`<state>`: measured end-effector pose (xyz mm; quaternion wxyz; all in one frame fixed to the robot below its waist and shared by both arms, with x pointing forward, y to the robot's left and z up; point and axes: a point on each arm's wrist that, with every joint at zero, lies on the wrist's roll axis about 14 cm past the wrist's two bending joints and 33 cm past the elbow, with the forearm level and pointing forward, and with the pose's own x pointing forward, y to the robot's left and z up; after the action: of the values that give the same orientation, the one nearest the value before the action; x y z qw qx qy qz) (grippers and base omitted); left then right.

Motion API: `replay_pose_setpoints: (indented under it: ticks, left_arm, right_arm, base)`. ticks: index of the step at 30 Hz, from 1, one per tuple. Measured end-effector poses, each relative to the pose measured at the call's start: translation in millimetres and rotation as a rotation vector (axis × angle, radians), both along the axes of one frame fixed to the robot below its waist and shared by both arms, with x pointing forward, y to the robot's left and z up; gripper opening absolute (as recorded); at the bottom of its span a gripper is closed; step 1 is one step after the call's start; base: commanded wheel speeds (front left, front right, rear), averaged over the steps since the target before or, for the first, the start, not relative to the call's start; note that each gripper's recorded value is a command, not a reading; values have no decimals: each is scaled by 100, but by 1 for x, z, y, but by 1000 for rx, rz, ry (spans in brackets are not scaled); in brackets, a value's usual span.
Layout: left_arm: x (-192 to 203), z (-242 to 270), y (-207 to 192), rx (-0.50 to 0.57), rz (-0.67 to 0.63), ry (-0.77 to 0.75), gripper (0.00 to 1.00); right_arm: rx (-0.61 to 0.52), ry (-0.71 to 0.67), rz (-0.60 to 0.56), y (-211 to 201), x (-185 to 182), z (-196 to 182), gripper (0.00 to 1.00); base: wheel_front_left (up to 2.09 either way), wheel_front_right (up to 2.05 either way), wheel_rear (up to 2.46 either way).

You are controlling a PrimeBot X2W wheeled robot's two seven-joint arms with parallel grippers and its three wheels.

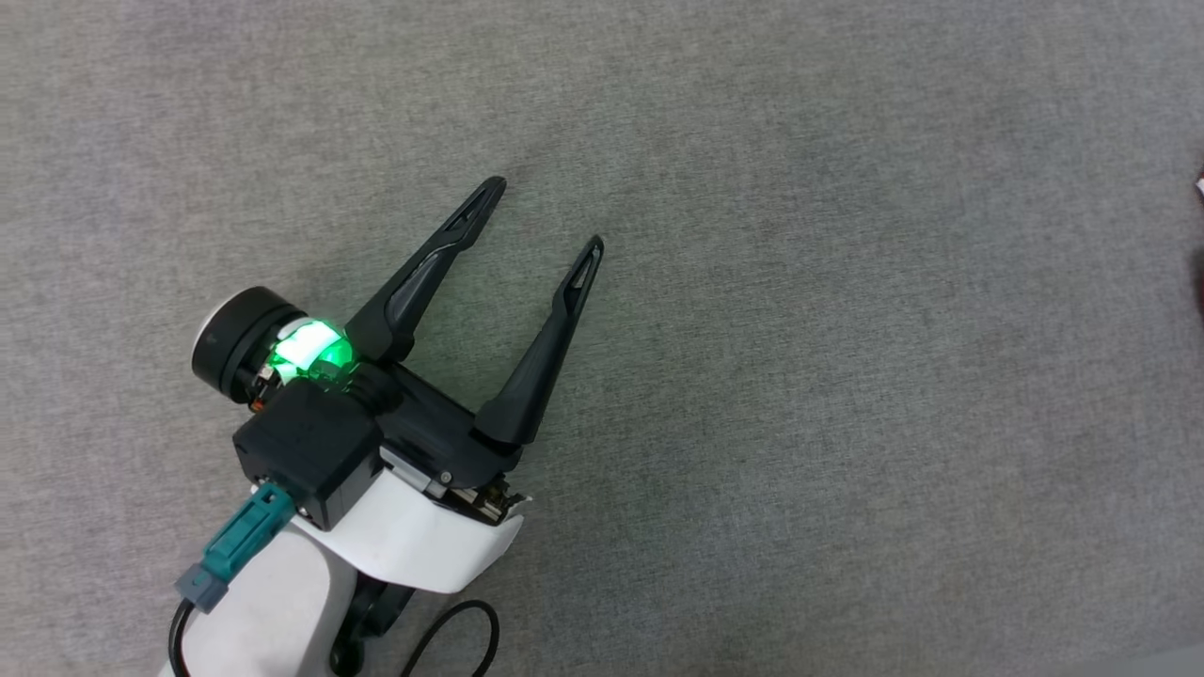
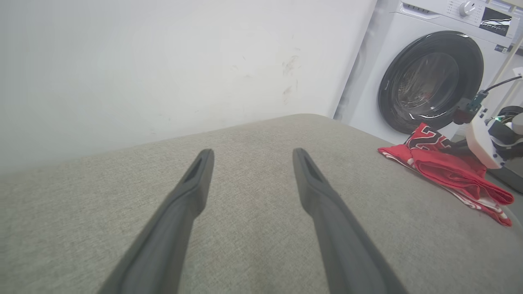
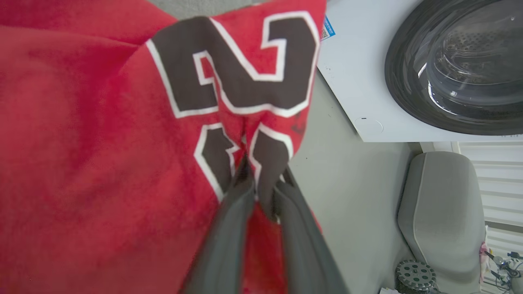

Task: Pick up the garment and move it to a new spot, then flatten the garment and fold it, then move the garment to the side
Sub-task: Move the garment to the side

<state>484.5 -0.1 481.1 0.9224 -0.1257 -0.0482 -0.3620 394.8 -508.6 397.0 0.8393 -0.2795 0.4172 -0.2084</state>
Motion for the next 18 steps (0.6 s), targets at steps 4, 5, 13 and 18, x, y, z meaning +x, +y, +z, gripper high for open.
replay_pose_setpoints:
  ticks: [4,5,13,18]
  left_arm:
    - [-2,3,2,2,11,-3,100]
    - [-3,4,3,-1,17,-2,100]
    - [-13,18,17,-17,80,-5,100]
    - [-28,27,38,-11,162,7,100]
  right_arm:
    - [-3,-26,9,3,5,2,100]
    - [-5,-35,11,3,6,5,100]
    - [-10,-155,37,8,15,44,100]
    - [28,-341,130,41,38,92,100]
  base:
    - [0,0,0]
    - [0,0,0]
    - [0,0,0]
    - [0,0,0]
